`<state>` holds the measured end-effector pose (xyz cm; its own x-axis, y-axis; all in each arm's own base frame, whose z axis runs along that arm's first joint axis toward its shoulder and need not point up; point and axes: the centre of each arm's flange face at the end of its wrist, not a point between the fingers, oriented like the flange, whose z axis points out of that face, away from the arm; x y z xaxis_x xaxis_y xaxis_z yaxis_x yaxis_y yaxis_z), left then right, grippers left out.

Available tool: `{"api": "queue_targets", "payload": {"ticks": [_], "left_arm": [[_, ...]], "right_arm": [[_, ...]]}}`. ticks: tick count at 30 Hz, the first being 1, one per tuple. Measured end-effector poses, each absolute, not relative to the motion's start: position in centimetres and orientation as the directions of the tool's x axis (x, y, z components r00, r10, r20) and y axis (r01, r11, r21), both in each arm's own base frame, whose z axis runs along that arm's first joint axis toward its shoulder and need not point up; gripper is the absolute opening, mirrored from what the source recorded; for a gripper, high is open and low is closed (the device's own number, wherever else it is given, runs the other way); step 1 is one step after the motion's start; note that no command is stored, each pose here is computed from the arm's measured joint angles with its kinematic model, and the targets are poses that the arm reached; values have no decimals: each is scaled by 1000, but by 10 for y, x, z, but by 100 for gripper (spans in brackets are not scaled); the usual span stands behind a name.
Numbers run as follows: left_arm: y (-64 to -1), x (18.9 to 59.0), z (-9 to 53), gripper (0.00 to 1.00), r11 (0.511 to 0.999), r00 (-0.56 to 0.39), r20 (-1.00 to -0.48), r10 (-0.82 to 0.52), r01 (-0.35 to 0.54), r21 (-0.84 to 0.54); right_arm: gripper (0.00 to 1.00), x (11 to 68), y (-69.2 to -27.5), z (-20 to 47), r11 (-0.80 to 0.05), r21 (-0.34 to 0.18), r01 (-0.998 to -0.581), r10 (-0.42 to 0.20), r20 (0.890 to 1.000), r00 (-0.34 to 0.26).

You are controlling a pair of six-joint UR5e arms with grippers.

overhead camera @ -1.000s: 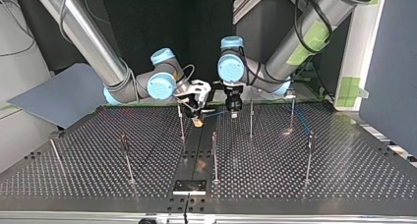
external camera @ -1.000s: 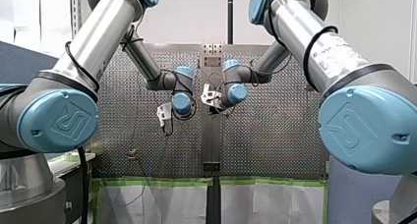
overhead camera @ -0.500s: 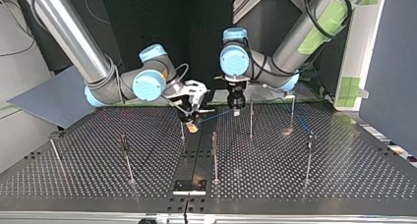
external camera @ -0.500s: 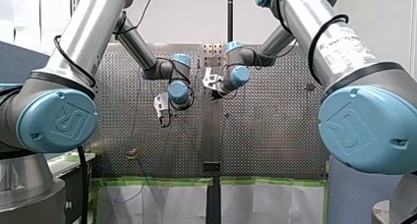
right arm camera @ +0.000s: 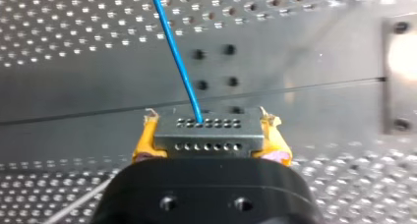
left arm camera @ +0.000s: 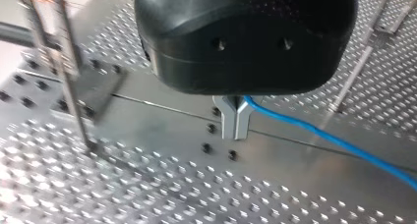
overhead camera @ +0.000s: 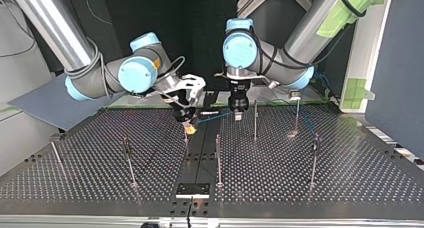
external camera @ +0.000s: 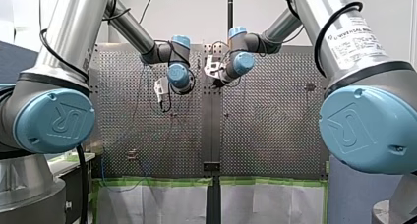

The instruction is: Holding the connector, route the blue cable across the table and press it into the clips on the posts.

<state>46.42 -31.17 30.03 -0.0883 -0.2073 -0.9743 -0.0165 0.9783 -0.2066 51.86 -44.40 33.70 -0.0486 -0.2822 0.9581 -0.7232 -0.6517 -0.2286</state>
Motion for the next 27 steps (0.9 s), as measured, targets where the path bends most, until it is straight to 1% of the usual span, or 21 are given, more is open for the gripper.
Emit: {"api": "queue_targets", "payload": {"ticks": [8, 14, 23, 27], "left_arm": [[-310, 448, 343, 0, 976, -36, -975, -219, 7, -220], [-310, 437, 371, 0, 971, 5, -972, -234, 47, -234], [-310, 420, 415, 0, 954, 78, -956, -284, 126, -273], [-311, 424, 426, 0, 943, 108, -944, -311, 158, -292]], "right_arm": [[0, 507, -432, 385, -660, -214, -720, -229, 970, -79], [0, 496, -421, 418, -651, -188, -735, -187, 979, -84], [0, 479, -402, 455, -653, -167, -739, -135, 985, -103], [0, 474, -395, 468, -656, -161, -738, -114, 987, -114]]}}
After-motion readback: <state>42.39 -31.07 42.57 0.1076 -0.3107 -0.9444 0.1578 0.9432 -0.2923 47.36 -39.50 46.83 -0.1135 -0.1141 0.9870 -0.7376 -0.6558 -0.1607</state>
